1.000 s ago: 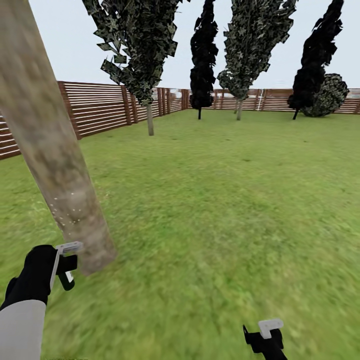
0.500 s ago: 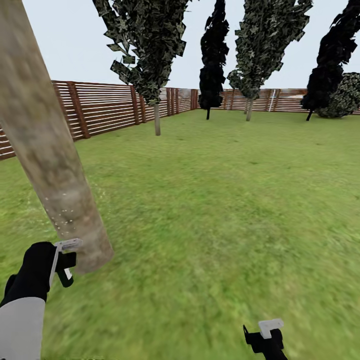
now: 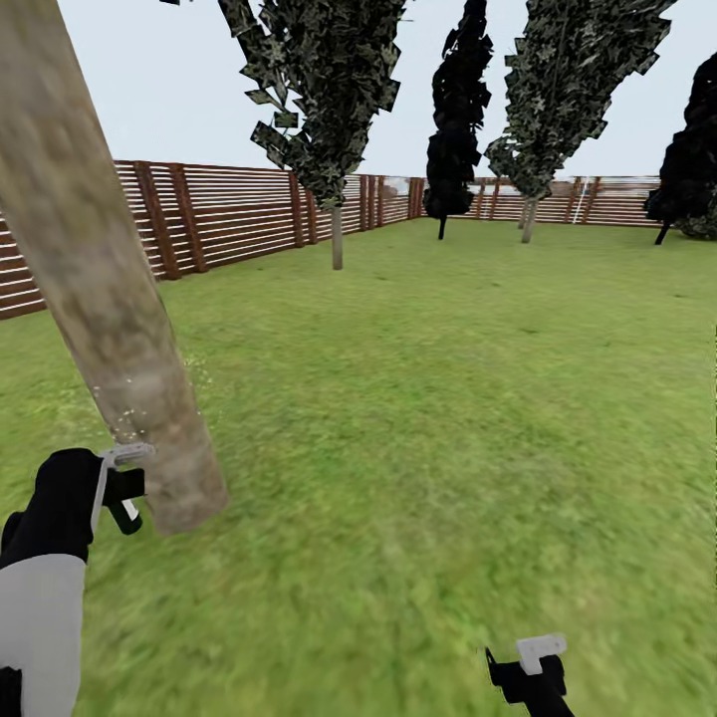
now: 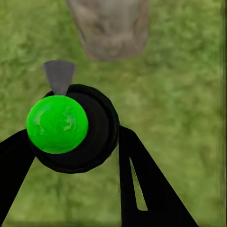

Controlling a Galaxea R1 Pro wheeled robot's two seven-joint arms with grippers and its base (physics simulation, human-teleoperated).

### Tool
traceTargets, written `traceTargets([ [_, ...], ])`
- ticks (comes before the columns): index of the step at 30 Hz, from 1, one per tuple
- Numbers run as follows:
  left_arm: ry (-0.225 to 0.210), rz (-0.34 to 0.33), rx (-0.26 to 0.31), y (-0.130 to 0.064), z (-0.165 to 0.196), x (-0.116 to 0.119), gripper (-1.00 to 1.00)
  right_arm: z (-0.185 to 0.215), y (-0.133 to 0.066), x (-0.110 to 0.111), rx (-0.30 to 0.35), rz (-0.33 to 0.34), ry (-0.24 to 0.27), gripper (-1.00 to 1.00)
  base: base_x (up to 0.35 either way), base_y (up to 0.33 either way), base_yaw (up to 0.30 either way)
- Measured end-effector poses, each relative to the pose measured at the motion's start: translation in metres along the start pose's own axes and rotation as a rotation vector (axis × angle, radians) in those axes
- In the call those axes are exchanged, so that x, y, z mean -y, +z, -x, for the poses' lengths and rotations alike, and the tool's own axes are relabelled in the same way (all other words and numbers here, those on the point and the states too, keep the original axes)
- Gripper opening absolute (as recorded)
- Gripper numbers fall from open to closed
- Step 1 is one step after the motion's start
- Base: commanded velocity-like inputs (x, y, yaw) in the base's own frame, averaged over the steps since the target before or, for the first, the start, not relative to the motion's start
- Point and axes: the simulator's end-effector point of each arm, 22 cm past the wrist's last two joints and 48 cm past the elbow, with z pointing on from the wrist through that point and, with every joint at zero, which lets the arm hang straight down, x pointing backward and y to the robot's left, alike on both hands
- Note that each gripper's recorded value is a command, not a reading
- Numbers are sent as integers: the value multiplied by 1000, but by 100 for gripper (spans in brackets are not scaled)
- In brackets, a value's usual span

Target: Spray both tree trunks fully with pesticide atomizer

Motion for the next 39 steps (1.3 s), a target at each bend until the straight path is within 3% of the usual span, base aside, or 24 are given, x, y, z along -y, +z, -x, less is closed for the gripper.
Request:
traceTargets([
  [14,3,2,-4,1,-3,-1,-100,1,0,-3,2,4,1,100,174,-269,4],
  [32,-7,25,-6,1,-4,-18,-100,1,0,-4,2,7,1,100,154,-262,264],
  [39,-8,23,-7,2,-5,-17,-100,1,0,-4,2,7,2,100,273,-213,34],
])
